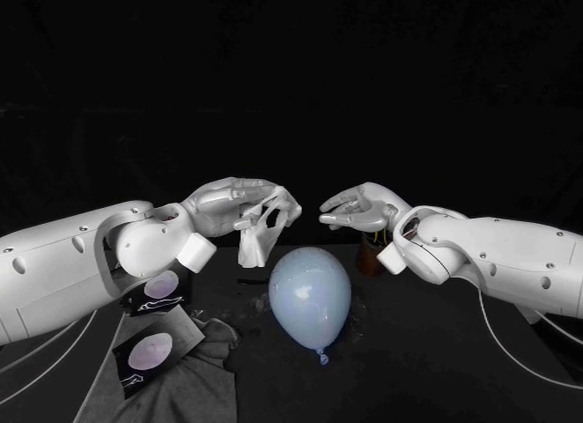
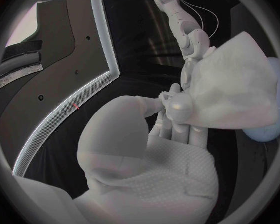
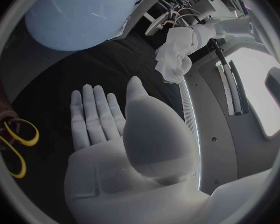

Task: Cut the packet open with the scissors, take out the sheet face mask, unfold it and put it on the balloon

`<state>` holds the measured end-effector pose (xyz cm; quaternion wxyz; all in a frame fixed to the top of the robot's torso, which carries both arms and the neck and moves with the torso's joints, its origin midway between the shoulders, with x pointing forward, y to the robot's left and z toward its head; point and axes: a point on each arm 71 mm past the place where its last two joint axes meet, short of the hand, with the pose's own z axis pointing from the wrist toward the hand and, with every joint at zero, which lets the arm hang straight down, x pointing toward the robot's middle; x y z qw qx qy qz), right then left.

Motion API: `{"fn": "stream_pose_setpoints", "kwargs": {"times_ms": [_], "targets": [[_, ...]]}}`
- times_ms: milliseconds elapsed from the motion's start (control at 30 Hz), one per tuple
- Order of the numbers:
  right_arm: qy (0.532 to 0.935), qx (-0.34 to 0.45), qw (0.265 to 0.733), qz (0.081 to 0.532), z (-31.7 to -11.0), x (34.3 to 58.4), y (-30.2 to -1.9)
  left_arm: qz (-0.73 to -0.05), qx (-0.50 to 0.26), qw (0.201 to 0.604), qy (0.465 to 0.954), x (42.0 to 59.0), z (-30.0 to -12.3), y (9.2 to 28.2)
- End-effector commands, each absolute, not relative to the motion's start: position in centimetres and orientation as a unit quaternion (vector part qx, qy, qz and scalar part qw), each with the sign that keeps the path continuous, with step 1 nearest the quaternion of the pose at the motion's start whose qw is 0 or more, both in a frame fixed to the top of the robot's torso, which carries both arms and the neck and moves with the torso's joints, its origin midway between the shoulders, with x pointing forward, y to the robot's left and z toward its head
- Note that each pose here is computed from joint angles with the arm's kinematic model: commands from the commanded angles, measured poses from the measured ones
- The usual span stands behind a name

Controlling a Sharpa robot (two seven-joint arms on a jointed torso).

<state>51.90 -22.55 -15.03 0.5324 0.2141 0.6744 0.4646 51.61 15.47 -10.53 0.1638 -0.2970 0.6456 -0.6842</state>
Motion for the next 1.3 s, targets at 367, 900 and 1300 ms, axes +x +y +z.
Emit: {"fn": "stream_pose_setpoints", "kwargs": {"times_ms": [367,900,1300], "targets": [[0.601,0.377,0.402,0.579,-18.2,46.9,-20.7,-0.716,-0.354,0.219,0.561,51.3,-8.9,16.4],[0.600,0.412,0.270,0.630,-19.2,43.9,-16.5,-0.722,-0.359,0.222,0.548,50.2,-8.7,16.5],[0.597,0.416,0.238,0.644,-19.6,44.4,-14.1,-0.728,-0.348,0.204,0.554,49.1,-8.5,15.8]]}}
